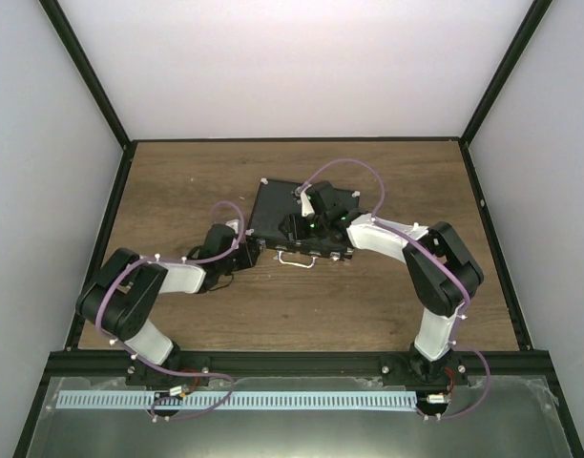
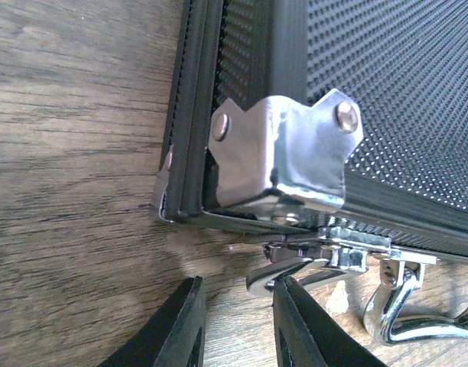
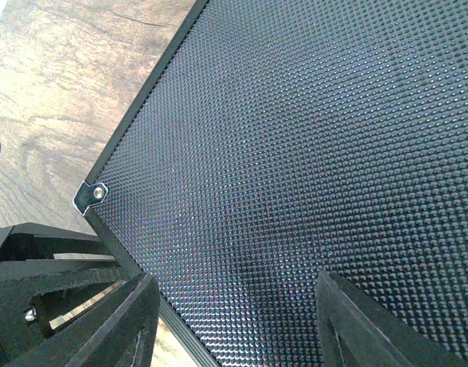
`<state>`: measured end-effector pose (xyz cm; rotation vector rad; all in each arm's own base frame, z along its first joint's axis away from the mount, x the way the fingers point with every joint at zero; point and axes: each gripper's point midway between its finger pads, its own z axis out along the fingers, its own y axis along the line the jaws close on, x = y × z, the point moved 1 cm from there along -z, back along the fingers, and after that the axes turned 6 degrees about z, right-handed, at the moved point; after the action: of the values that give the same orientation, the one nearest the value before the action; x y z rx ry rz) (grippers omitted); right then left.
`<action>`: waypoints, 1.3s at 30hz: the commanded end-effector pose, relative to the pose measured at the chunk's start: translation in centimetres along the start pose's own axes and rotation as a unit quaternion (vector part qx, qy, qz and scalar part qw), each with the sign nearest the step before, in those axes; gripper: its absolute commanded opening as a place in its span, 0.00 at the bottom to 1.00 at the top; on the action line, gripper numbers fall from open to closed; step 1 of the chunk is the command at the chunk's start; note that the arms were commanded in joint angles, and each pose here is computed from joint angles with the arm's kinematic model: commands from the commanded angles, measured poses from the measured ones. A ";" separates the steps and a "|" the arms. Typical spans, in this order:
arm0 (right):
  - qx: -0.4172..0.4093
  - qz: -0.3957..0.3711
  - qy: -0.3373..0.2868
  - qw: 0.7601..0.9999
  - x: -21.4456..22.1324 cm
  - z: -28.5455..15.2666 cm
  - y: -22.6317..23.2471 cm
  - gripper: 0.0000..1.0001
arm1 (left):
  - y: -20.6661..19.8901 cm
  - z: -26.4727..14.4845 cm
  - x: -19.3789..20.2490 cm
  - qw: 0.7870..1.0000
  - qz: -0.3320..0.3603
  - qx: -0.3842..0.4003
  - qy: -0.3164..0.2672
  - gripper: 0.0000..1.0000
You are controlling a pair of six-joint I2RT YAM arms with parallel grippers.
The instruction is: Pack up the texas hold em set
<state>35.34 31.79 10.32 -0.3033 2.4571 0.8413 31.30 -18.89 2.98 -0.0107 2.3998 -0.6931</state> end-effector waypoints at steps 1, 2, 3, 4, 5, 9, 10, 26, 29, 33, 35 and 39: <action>0.048 0.025 0.080 0.995 4.7 1.6 -2.6 0.57 | 1.5 0.6 0.8 0.999 -0.005 -0.039 0.007 0.27; 0.049 0.026 0.081 0.995 4.7 1.6 -2.7 0.57 | 1.4 0.6 0.8 0.999 -0.005 -0.038 0.005 0.26; 0.048 0.026 0.081 0.995 4.8 1.6 -2.7 0.57 | 1.4 0.7 0.8 0.999 -0.005 -0.037 0.004 0.25; 0.048 0.026 0.081 0.995 4.8 1.7 -2.7 0.57 | 1.4 0.8 0.8 0.999 -0.006 -0.035 0.002 0.24; 0.047 0.026 0.082 0.995 4.8 1.7 -2.7 0.57 | 1.2 0.8 0.7 0.999 -0.007 -0.031 -0.002 0.23; 0.048 0.027 0.083 0.995 4.9 1.7 -2.8 0.57 | 1.1 1.0 0.5 0.999 -0.010 -0.028 -0.016 0.20; 0.048 0.028 0.084 0.995 4.9 1.7 -2.7 0.57 | 1.0 1.0 0.4 0.999 -0.010 -0.027 -0.022 0.19; 0.045 0.033 0.084 0.995 5.1 1.8 -2.7 0.57 | 1.8 2.0 -0.4 0.997 -0.017 -0.046 -0.058 0.11; 0.042 0.034 0.080 0.995 5.0 1.6 -2.6 0.57 | 1.9 2.0 -1.0 0.996 -0.020 -0.049 -0.074 0.11; 0.034 0.035 0.076 0.996 4.9 1.5 -2.3 0.56 | 1.1 2.3 -1.8 0.995 -0.034 -0.028 -0.091 0.11; 0.032 0.037 0.074 0.996 4.9 1.4 -2.3 0.56 | 0.6 2.5 -2.2 0.994 -0.037 -0.015 -0.097 0.11; 0.022 0.040 0.068 0.997 4.6 1.1 -1.8 0.57 | 0.2 2.8 -3.0 0.993 -0.046 -0.004 -0.111 0.12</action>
<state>36.26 31.97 10.36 -0.2697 2.4196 0.8458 33.84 -19.94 2.59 -0.1234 2.2487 -0.7009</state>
